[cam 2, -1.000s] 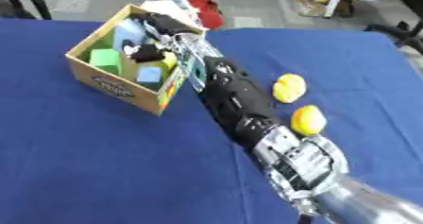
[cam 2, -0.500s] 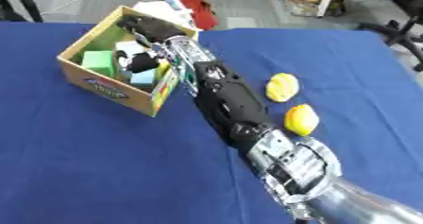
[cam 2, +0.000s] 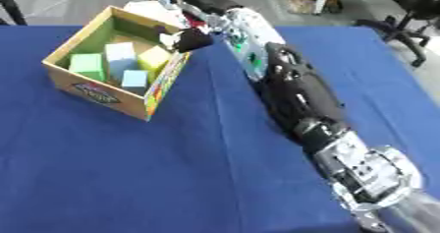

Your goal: Pick up objects on the table and place them in the box.

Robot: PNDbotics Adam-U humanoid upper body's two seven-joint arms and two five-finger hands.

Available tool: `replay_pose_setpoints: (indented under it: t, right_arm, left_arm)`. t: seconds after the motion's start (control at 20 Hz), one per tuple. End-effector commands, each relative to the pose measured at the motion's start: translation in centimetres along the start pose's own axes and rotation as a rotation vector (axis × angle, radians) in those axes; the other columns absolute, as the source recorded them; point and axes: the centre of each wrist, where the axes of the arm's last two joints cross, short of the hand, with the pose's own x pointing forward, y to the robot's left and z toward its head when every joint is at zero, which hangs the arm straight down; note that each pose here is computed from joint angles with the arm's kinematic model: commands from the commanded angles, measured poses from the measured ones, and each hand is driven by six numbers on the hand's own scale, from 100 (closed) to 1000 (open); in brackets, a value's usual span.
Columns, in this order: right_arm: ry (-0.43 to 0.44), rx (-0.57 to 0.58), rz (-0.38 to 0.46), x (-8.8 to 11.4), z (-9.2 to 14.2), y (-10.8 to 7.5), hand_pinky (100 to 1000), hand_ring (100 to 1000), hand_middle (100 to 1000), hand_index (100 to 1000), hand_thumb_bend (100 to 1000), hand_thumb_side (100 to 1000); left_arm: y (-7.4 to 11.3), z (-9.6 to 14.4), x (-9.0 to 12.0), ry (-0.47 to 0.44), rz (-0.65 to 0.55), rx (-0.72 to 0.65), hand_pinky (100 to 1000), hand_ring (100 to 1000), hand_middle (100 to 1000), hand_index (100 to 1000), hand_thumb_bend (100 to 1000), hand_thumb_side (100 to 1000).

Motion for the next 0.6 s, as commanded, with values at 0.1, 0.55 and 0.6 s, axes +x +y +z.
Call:
replay_pose_setpoints:
  t: [0.1,0.55,0.6]
  right_arm:
    - [0.053,0.003,-0.023,-1.3,4.3,-2.2,831,872,914,1000,100,608]
    - [0.354,0.157,-0.119,-6.7,10.2,2.9,840,906,948,1000,100,691]
    - [0.372,0.182,-0.118,-7.0,10.4,3.3,840,907,949,1000,100,690]
  left_arm:
    - [0.8,-0.1,0.4,-0.014,-0.03,0.013,688,575,577,782,100,701]
    - [0.9,0.0,0.3,-0.011,-0.033,0.019,689,575,577,783,100,699]
    - [0.9,-0.1,0.3,-0.011,-0.032,0.019,689,575,577,783,100,699]
